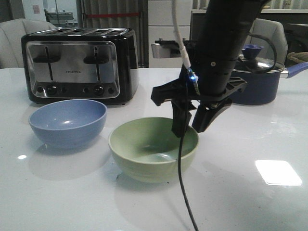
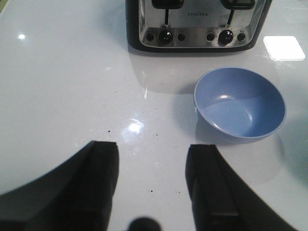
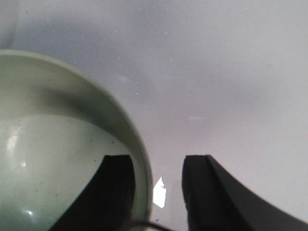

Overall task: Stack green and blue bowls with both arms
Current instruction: 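Slide the green bowl toward the blue bowl, release, withdraw right gripper, then lower the left gripper and grasp the light blue bowl's rim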

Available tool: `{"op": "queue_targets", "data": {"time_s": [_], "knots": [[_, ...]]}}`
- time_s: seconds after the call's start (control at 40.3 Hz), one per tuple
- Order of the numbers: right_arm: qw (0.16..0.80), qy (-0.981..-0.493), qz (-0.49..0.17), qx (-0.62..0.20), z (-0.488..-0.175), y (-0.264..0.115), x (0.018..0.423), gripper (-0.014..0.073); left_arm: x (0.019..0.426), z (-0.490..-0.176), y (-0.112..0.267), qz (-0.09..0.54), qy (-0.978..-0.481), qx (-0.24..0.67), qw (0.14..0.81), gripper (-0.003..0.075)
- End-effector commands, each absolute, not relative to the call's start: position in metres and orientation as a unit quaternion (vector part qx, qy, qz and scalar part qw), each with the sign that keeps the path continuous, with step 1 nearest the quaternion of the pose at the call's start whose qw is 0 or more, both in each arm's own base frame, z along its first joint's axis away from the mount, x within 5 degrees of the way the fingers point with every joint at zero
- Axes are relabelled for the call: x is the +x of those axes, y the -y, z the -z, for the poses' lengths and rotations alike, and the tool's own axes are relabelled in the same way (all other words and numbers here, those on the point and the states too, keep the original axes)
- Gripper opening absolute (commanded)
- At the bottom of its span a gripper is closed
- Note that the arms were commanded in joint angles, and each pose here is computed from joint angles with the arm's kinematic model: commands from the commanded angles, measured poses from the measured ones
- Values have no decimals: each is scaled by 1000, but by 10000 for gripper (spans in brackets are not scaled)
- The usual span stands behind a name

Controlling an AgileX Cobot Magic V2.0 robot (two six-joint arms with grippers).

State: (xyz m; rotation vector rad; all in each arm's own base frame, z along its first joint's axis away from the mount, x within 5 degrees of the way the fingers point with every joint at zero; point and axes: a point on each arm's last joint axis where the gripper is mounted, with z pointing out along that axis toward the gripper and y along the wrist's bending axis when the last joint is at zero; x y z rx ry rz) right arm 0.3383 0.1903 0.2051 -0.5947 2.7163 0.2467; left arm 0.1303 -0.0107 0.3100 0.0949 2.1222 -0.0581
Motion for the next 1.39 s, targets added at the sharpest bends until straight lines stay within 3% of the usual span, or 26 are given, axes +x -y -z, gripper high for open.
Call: {"op": "queue_targets", "data": {"time_s": [0.0,0.174,0.348,0.645,0.869,1.241,1.365], "knots": [[264,-932,-101,-228,-261,-184,328,393,135,-327,12,27,-843,39,536,384],[318,-904,-108,-266,-291,-170,282,393,135,-327,12,28,-843,40,536,401],[358,-880,-125,-285,-301,-155,228,393,144,-324,22,43,-850,67,521,521],[401,-857,-142,-290,-306,-118,163,393,200,-316,40,55,-889,88,446,631],[409,-853,-146,-290,-312,-109,150,393,284,-288,56,49,-932,91,348,632],[409,-853,-146,-290,-312,-109,150,393,361,-233,71,44,-956,91,275,629],[409,-853,-146,-290,-312,-109,150,393,372,-220,74,51,-962,84,253,542]]}}
